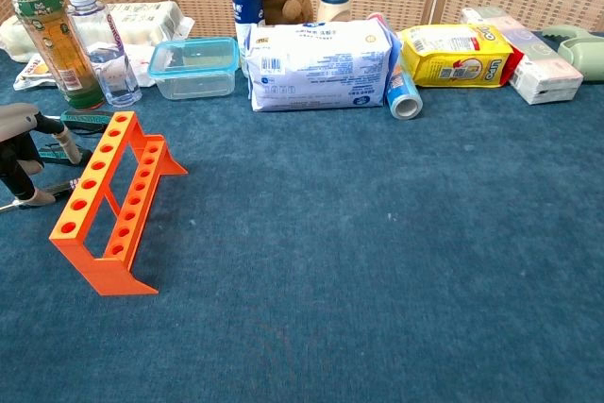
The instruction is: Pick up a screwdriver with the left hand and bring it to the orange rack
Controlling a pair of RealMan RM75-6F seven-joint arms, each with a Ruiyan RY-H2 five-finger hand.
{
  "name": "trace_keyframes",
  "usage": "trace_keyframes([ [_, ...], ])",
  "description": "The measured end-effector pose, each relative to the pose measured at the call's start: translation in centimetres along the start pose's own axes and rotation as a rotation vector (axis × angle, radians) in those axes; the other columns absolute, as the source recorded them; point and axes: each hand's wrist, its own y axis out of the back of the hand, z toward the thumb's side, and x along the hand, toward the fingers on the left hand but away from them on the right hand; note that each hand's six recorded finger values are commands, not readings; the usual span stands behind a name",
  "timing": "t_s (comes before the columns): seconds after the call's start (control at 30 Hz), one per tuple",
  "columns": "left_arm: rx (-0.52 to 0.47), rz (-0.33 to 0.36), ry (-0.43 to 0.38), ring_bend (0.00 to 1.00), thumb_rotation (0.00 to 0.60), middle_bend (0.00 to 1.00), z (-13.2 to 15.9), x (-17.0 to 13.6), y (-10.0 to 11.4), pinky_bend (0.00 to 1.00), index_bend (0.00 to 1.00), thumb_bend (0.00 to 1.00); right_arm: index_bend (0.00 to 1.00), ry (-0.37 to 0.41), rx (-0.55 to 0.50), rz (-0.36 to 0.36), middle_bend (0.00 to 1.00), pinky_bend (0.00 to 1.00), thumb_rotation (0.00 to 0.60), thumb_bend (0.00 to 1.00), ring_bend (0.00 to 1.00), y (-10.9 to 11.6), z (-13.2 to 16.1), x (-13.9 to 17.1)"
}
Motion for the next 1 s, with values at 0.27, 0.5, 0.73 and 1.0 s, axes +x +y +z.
trace_keyframes([
  [0.27, 0.020, -0.008, 0.008, 0.98, 0.600, 1.00, 0.7, 0.1, -0.5, 1.00, 0.37, 0.25, 0.16, 0.000, -0.005, -0.005, 0.15, 0.18, 0.600, 0.07, 0.14, 0.3, -0.1, 0.0],
  [0.5, 0.034, -0.022, 0.002, 0.98, 0.600, 1.00, 1.4, -0.1, -0.8, 1.00, 0.37, 0.25, 0.16, -0.002, -0.009, -0.014, 0.15, 0.18, 0.600, 0.07, 0.14, 0.5, -0.2, 0.0],
  [0.73, 0.046, -0.039, 0.010, 0.98, 0.600, 1.00, 1.5, -0.4, -1.1, 1.00, 0.37, 0.25, 0.16, 0.001, -0.014, -0.017, 0.15, 0.18, 0.600, 0.07, 0.14, 0.7, -0.2, 0.1],
  [1.0, 0.046, -0.050, -0.012, 0.98, 0.600, 1.00, 2.0, -0.6, -1.3, 1.00, 0.37, 0.25, 0.16, 0.002, -0.024, -0.023, 0.15, 0.18, 0.600, 0.07, 0.14, 1.0, -0.2, 0.1],
])
